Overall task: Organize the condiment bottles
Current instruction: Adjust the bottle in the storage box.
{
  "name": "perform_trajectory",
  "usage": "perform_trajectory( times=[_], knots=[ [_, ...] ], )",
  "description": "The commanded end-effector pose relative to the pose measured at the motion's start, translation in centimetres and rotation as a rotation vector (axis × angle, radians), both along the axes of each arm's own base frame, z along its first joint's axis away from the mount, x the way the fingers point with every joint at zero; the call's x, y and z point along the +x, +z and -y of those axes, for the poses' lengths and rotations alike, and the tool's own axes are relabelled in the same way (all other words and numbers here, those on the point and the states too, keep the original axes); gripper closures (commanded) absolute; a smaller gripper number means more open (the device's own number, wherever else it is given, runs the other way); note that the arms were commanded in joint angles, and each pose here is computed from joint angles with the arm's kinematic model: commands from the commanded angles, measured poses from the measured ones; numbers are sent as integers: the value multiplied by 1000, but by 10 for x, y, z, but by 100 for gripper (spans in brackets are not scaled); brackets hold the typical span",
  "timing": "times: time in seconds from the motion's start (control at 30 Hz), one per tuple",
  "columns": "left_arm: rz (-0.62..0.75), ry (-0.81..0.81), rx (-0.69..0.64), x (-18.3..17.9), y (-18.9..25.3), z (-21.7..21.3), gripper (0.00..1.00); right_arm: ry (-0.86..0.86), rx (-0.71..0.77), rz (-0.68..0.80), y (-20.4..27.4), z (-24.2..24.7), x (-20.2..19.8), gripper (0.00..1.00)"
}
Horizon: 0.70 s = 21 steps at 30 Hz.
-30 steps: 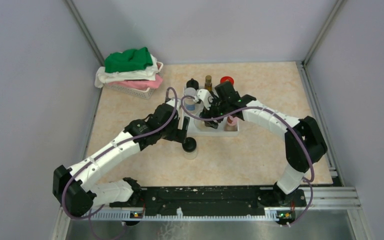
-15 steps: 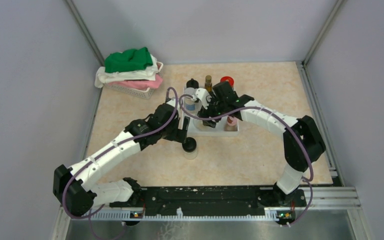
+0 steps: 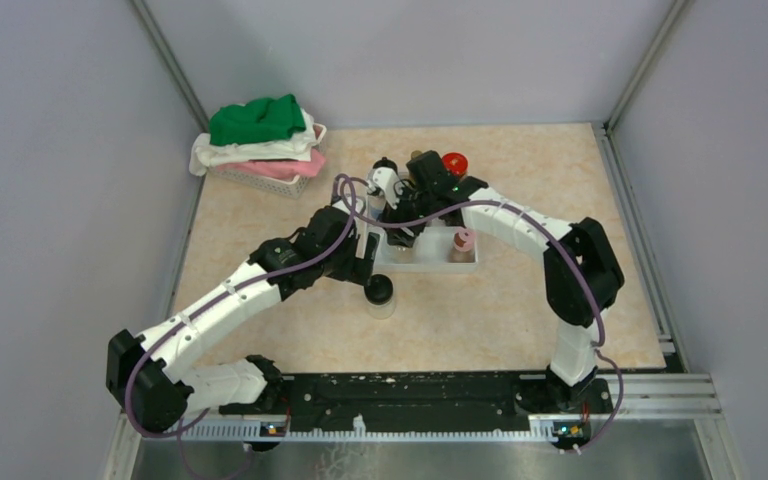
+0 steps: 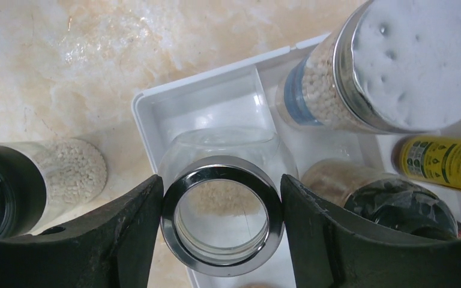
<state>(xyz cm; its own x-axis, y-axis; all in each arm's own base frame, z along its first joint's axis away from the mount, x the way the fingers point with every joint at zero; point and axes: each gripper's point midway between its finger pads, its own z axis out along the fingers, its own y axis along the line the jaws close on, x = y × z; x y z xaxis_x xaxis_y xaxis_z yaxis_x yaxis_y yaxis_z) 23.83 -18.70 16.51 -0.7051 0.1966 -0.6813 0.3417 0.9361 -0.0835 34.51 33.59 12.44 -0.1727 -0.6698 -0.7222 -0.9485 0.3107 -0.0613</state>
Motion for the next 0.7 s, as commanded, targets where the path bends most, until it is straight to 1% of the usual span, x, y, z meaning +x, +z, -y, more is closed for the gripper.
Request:
perform_trajectory(
  times=[0.0,0.1,0.13,0.17,0.3,0.53,0.6,0.67],
  knots=[
    [39,7,0,8,4,-2,1,-14,8,37,0,-8,19,31],
    [39,8,3,9,4,-3,1,-28,21,32,1,-11,20,22],
    [40,8,2,9,4,-3,1,-40,32,36,4,-11,22,13],
    [40,9,0,9,5,-3,1,-45,41,40,7,-12,22,10],
    [43,7,-6,10,7,-2,1,-71,103,74,30,-15,25,8],
    [50,8,-22,8,12,-3,1,-141,211,127,83,-21,34,5],
    [49,9,-23,7,12,-3,1,-202,226,144,96,-15,38,6],
    [50,11,-25,5,13,-5,1,-265,229,154,105,-5,39,11]
  ],
)
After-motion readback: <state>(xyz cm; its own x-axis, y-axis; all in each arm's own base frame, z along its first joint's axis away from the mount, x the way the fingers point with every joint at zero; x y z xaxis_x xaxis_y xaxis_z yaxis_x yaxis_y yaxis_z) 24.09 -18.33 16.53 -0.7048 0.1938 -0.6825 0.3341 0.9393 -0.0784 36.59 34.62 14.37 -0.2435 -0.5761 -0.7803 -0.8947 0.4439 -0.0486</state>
